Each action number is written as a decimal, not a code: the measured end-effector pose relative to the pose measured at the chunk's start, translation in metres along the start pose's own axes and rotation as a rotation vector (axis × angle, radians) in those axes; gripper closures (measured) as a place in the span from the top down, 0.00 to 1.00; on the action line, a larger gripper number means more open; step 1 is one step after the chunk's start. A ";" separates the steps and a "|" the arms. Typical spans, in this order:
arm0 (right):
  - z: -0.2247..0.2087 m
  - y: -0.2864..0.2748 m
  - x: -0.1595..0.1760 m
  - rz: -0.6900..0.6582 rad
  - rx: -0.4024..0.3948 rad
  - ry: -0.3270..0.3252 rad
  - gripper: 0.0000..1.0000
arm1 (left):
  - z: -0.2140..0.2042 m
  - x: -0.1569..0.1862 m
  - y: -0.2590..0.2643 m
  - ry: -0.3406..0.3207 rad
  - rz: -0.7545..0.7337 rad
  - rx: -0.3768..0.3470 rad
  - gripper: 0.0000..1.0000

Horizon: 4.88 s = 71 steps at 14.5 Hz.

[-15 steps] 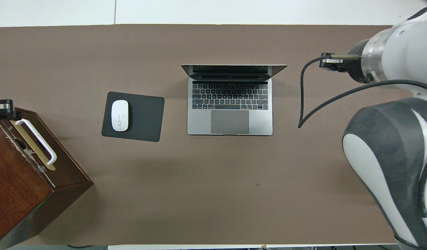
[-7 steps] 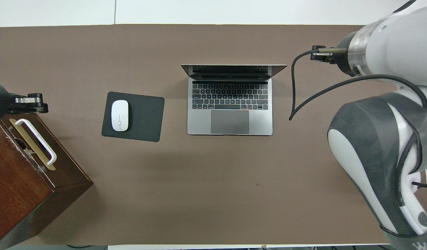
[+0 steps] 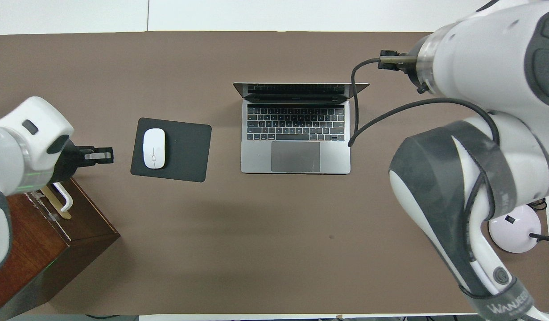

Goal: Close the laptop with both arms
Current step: 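Move the right gripper toward the laptop lid while the left gripper advances, then lower the right gripper onto the top edge of the laptop lid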

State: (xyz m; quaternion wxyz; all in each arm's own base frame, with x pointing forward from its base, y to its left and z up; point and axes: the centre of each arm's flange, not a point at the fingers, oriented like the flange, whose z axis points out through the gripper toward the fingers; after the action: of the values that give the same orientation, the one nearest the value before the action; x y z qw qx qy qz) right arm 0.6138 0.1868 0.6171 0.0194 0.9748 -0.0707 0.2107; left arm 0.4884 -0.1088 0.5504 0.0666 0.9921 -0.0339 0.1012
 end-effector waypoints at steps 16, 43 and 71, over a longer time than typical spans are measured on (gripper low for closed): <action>0.050 -0.070 -0.002 0.119 0.027 0.035 0.01 | 0.166 -0.085 0.139 0.311 0.290 -0.128 0.01; 0.091 -0.116 0.017 -0.037 -0.115 0.041 0.01 | 0.289 -0.117 0.173 0.461 0.370 -0.150 0.01; 0.145 -0.170 0.006 -0.176 -0.064 0.160 0.01 | 0.291 -0.117 0.173 0.473 0.419 -0.141 0.01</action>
State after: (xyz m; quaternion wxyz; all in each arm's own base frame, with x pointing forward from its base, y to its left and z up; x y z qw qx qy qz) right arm 0.7034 0.3441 0.4859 0.0743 0.9562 0.0102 0.2829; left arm 0.4170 -0.3139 0.2659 0.1186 0.9054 -0.2279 0.3380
